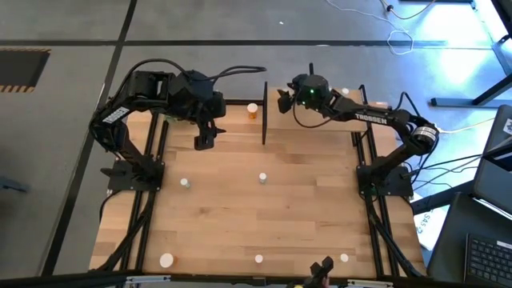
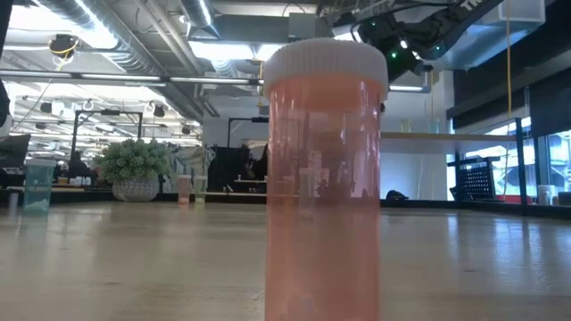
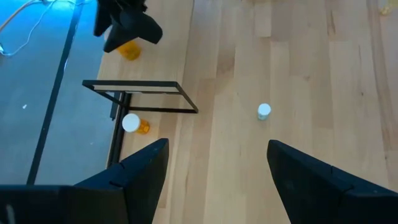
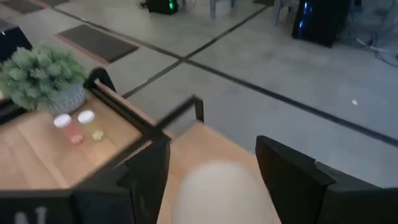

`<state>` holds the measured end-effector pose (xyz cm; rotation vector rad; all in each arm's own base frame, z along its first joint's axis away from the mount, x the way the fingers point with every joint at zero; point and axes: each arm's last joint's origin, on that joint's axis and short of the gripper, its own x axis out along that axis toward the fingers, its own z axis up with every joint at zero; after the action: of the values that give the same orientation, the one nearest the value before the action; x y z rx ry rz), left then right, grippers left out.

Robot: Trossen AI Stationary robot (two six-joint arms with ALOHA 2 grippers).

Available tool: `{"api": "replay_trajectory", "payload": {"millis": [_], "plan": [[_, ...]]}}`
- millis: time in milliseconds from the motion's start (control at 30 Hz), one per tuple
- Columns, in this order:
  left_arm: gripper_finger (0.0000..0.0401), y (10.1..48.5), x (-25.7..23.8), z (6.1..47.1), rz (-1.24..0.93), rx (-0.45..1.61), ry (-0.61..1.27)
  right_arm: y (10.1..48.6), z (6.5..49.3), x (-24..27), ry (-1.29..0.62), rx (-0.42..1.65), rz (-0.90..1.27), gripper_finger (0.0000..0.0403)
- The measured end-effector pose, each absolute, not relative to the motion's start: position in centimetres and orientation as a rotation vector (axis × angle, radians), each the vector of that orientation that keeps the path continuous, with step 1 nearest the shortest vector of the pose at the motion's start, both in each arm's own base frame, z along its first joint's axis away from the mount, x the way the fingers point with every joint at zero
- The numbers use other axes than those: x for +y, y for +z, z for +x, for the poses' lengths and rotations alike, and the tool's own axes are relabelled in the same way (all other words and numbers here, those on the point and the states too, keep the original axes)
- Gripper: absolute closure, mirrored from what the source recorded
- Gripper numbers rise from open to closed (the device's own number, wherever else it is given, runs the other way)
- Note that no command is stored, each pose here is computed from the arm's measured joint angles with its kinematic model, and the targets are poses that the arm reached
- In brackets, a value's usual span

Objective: Pick and place medicine bottles onto shelf by color
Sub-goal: Put the middle orange pill bottle on the shelf

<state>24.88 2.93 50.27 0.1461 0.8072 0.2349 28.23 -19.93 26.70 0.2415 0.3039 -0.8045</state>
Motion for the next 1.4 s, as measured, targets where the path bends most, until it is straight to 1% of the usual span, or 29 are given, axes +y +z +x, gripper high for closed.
{"api": "replay_trajectory", "payload": {"millis": [267, 433, 500, 600, 733, 900, 967, 1067, 1167, 1300, 1400], "plan": [[0.0133, 50.3, 2.9, 24.9, 0.146, 0.807, 0.235, 29.8, 28.8, -20.3, -0.797, 0.255, 0.202, 0.0162], [0.0133, 50.3, 2.9, 24.9, 0.146, 0.807, 0.235, 33.0, 28.8, -20.3, -0.787, 0.391, 0.167, 0.0166], [0.0133, 50.3, 2.9, 24.9, 0.146, 0.807, 0.235, 34.6, 28.6, -20.0, -0.775, 0.456, 0.146, 0.018], [0.0133, 50.3, 2.9, 24.9, 0.146, 0.808, 0.235, 36.9, 28.1, -19.3, -0.739, 0.553, 0.116, 0.0216], [0.0133, 50.3, 2.9, 24.9, 0.147, 0.808, 0.235, 38.4, 27.6, -18.3, -0.564, 0.641, 0.118, 0.0281], [0.0133, 50.3, 3.2, 24.8, 0.142, 0.809, 0.246, 37.0, 27.1, -17.2, -0.344, 0.767, 0.191, 0.037], [0.0133, 50.3, 3.3, 24.8, 0.142, 0.809, 0.25, 35.8, 26.9, -17.0, -0.282, 0.818, 0.21, 0.0393], [0.0133, 50.3, 3.3, 24.8, 0.141, 0.809, 0.248, 34.1, 27.1, -17.0, -0.243, 0.837, 0.241, 0.0393], [0.0133, 50.3, 3.4, 24.8, 0.136, 0.809, 0.255, 32.3, 27.4, -17.2, -0.242, 0.822, 0.234, 0.0398], [0.0133, 50.3, 3.4, 24.8, 0.115, 0.806, 0.262, 30.2, 27.8, -17.5, -0.269, 0.787, 0.208, 0.0397], [0.0133, 50.3, 3.4, 24.8, 0.11, 0.805, 0.265, 29.0, 27.9, -17.9, -0.336, 0.777, 0.17, 0.0399]]}}
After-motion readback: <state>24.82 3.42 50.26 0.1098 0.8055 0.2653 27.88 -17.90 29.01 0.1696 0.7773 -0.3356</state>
